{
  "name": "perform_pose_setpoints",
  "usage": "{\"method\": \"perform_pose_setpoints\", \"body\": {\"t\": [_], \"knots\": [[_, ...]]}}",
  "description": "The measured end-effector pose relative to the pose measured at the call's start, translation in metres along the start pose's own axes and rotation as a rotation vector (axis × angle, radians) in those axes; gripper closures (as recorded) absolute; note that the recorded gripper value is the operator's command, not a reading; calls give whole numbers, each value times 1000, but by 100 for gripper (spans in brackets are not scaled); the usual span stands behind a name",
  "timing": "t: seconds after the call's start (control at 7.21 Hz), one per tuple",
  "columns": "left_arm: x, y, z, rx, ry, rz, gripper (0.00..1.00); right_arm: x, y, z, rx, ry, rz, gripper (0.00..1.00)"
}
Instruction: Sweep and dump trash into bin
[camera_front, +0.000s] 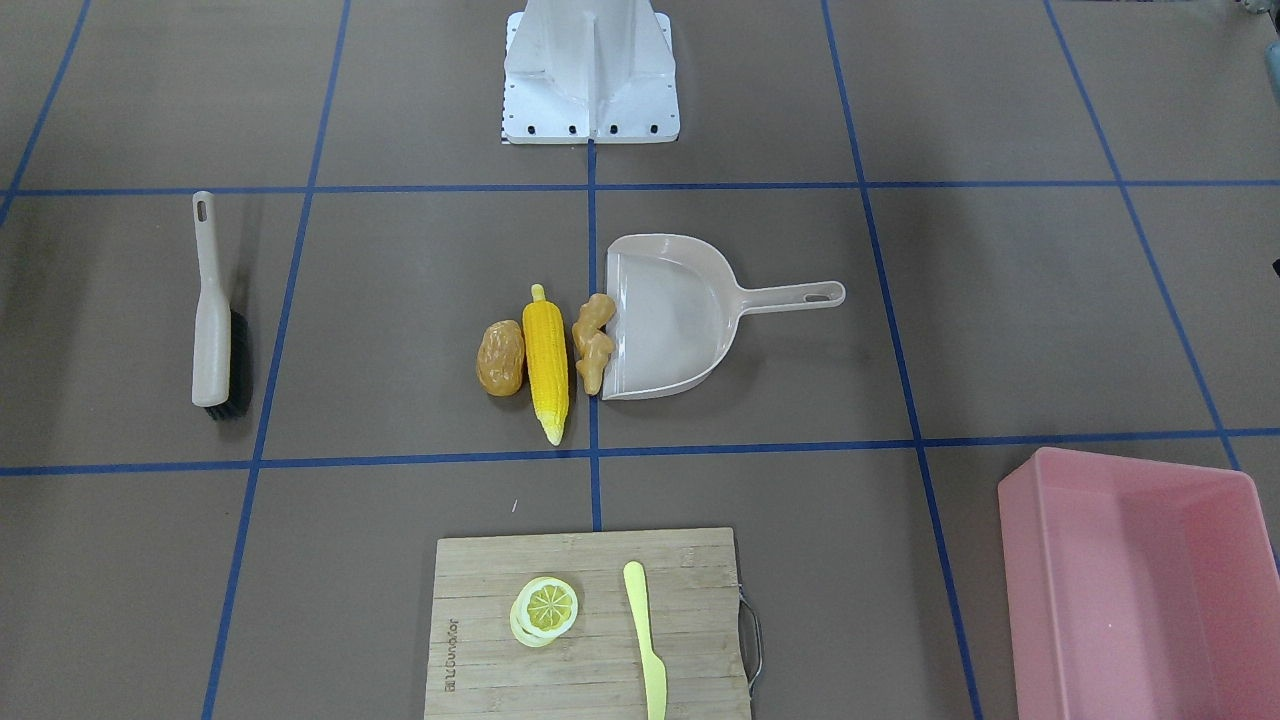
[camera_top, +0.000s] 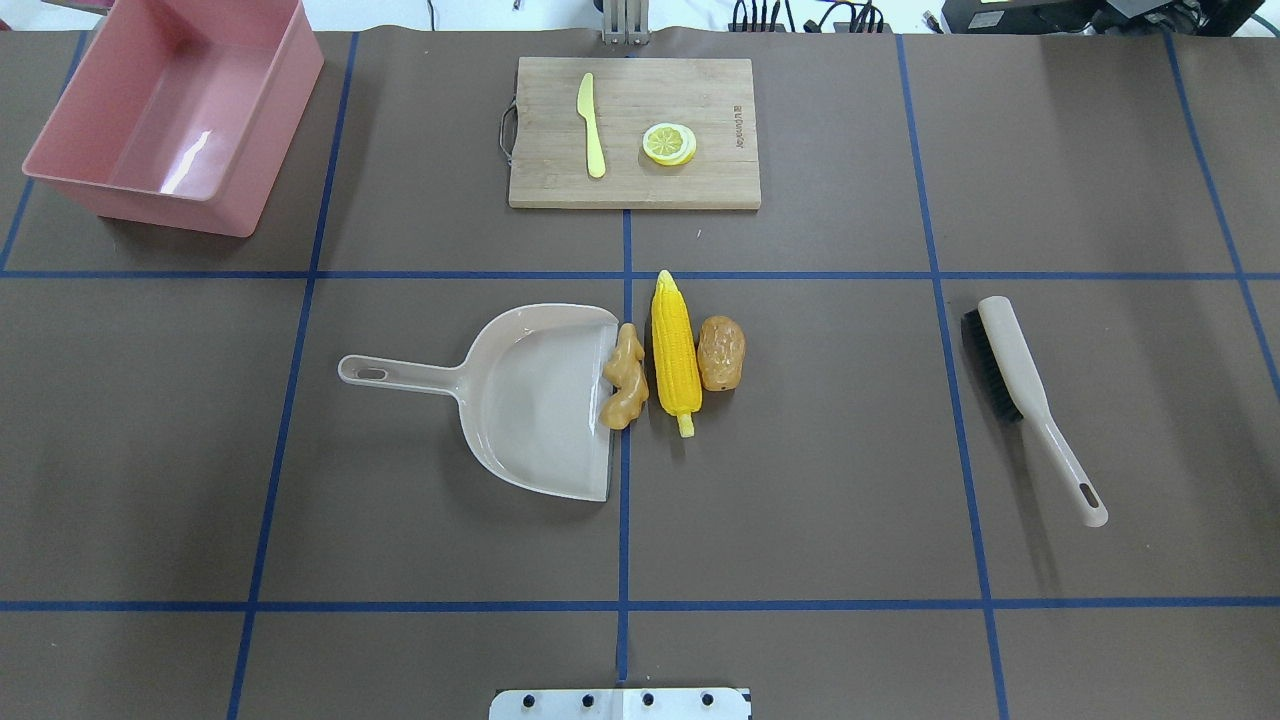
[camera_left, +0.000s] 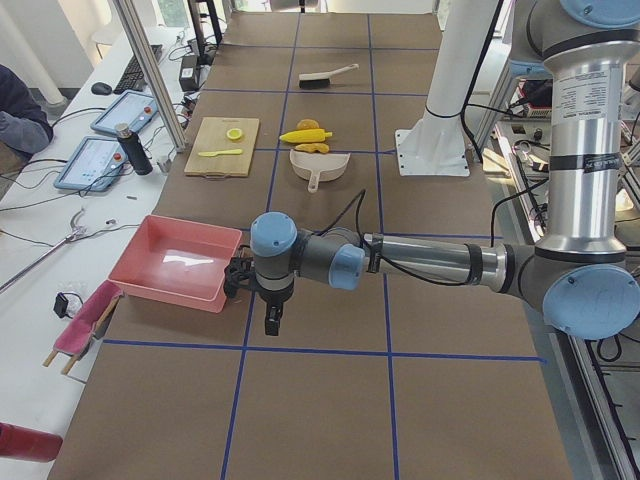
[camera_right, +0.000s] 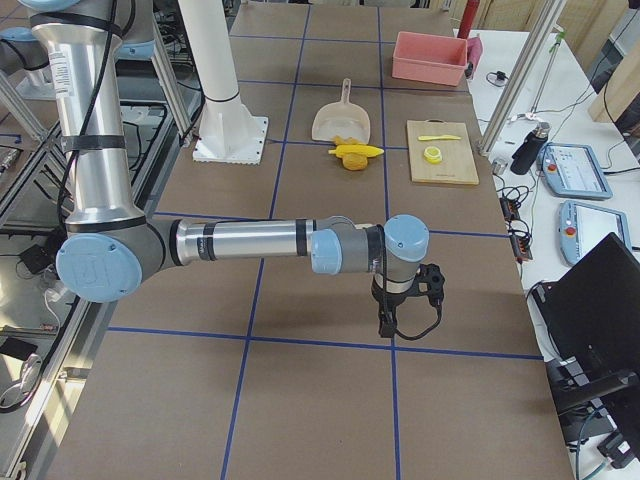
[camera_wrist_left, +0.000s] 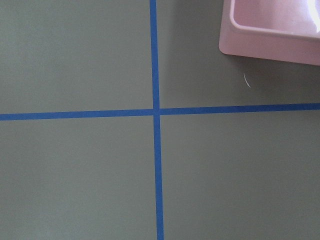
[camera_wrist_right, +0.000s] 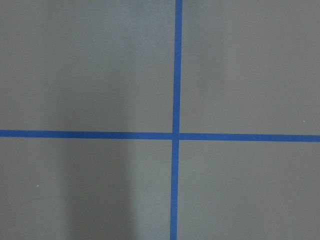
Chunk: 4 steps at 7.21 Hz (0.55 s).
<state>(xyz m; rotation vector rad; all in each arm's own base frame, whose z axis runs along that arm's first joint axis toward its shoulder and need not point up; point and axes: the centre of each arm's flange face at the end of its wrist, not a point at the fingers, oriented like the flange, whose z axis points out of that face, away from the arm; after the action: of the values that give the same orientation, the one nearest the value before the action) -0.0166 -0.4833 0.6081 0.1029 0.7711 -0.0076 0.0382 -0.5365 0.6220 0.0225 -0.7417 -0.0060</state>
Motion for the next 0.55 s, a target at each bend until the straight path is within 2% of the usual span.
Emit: {"method": "perform_pose_setpoints", "body": {"t": [0.55], "knots": [[0, 2, -5, 8, 4, -4, 1, -2, -1, -1, 2, -6, -2, 0]]}}
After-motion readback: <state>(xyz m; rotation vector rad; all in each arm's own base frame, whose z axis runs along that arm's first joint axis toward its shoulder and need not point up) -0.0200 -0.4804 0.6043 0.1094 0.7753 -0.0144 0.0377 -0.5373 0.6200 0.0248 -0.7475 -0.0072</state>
